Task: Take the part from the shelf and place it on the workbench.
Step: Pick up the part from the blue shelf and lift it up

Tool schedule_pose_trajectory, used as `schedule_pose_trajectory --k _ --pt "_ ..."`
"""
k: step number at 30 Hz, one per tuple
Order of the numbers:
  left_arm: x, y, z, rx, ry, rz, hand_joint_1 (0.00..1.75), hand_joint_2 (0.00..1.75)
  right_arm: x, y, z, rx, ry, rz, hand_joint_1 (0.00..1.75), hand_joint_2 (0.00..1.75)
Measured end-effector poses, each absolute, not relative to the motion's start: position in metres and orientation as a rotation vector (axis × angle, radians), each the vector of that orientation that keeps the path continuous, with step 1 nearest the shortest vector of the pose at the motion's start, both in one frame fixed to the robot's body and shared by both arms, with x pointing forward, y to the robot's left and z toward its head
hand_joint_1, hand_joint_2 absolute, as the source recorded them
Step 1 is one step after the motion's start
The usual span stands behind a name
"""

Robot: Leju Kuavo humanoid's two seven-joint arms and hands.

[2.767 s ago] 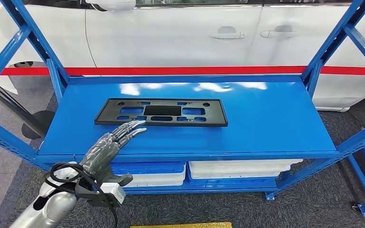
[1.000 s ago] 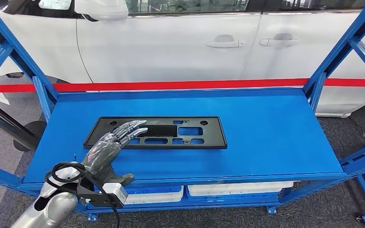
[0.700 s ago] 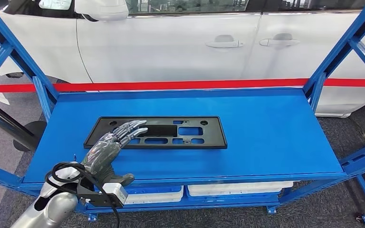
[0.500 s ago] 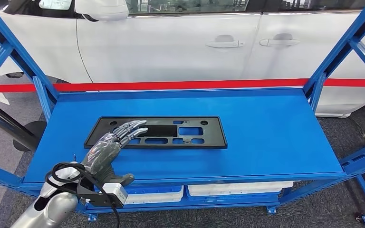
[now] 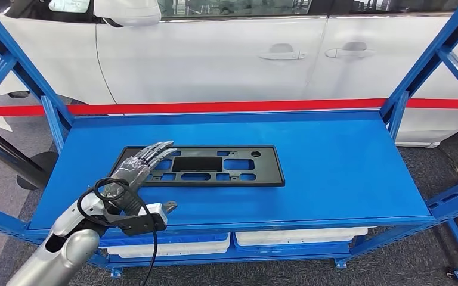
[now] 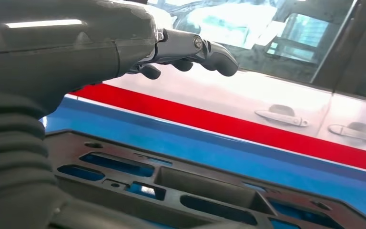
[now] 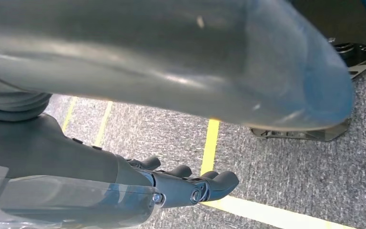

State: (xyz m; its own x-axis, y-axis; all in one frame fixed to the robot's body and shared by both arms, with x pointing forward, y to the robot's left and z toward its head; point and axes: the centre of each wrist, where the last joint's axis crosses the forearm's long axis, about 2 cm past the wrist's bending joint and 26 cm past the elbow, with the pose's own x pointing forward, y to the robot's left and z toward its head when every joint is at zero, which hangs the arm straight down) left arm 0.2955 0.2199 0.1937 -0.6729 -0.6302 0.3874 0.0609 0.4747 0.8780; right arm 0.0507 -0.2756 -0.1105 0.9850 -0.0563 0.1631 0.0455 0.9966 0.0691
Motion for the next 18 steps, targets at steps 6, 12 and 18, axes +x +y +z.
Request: schedule_pose_trajectory --k 6,12,18 --pt "0.301 0.22 0.192 0.483 -1.987 -1.226 0.0 1.75 0.051 -0.276 -0.111 0.065 -0.163 -0.05 0.0 0.0" --pt "0.327 0.221 0.195 0.583 -1.909 -1.199 0.0 1.75 0.053 -0.275 -0.11 0.063 -0.169 -0.029 0.0 0.0" --pt "0.352 0.224 0.189 0.634 -1.856 -1.159 0.0 1.75 0.054 -0.276 -0.11 0.058 -0.16 -0.026 0.0 0.0"
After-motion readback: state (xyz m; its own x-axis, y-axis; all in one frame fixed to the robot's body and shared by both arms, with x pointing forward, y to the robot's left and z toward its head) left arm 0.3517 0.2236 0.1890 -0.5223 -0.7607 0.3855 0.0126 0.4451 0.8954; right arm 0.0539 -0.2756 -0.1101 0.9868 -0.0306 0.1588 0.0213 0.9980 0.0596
